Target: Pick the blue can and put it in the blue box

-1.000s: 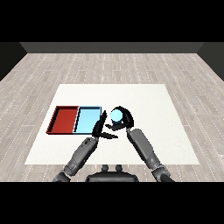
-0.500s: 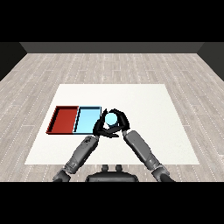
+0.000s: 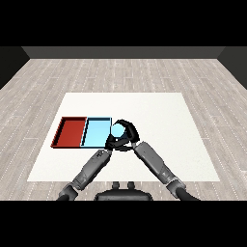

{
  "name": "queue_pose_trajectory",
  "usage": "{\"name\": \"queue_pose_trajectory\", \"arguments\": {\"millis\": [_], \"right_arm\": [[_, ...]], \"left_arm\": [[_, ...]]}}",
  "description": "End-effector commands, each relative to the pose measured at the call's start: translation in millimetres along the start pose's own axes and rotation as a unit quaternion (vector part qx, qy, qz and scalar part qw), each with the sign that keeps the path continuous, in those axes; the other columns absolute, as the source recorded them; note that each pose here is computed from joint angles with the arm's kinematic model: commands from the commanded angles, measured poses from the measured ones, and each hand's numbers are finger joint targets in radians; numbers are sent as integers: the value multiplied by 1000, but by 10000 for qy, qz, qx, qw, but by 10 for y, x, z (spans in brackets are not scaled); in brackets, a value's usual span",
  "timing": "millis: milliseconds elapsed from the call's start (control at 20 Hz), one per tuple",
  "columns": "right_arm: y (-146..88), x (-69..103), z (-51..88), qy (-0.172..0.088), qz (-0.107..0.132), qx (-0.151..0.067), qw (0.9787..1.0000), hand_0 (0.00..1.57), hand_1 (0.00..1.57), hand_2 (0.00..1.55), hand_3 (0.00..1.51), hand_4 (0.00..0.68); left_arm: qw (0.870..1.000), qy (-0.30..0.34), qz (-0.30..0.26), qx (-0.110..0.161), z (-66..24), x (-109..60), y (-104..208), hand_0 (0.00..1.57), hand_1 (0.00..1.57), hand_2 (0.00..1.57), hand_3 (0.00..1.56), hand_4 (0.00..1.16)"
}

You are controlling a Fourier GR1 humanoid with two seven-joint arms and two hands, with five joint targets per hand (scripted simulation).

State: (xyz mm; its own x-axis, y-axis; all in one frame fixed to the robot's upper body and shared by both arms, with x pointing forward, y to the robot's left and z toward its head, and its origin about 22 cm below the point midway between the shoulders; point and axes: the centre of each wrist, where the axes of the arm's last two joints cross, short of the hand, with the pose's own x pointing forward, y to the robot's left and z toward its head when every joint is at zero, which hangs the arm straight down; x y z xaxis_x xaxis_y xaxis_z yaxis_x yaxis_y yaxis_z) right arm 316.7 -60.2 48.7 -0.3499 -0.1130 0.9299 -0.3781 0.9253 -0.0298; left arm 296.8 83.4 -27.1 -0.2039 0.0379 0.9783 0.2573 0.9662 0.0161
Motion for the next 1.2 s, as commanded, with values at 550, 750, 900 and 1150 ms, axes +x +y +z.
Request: {"name": "queue_pose_trajectory", "arguments": {"millis": [550, 750, 900, 1150], "right_arm": [[423, -19, 151, -52, -111, 260, 9996, 1455, 1455, 1453, 1396, 598], [285, -70, 160, 20, -256, 317, 9992, 1443, 1443, 1453, 1393, 602], [151, 150, -4, -131, -303, 286, 9990, 1435, 1435, 1454, 1393, 591], [183, -25, 86, -87, -273, 164, 9995, 1437, 1437, 1454, 1393, 580]], "left_arm": [[9964, -105, -530, 654, 10, 22, 65, 454, 454, 646, 348, 718], [9952, -40, -808, 557, -210, 43, 14, 812, 812, 853, 715, 689], [9967, -255, -666, 389, -111, 68, -106, 645, 645, 753, 521, 668], [9985, 112, -113, 530, 19, -74, -40, 1177, 1177, 1185, 1027, 627]]}}
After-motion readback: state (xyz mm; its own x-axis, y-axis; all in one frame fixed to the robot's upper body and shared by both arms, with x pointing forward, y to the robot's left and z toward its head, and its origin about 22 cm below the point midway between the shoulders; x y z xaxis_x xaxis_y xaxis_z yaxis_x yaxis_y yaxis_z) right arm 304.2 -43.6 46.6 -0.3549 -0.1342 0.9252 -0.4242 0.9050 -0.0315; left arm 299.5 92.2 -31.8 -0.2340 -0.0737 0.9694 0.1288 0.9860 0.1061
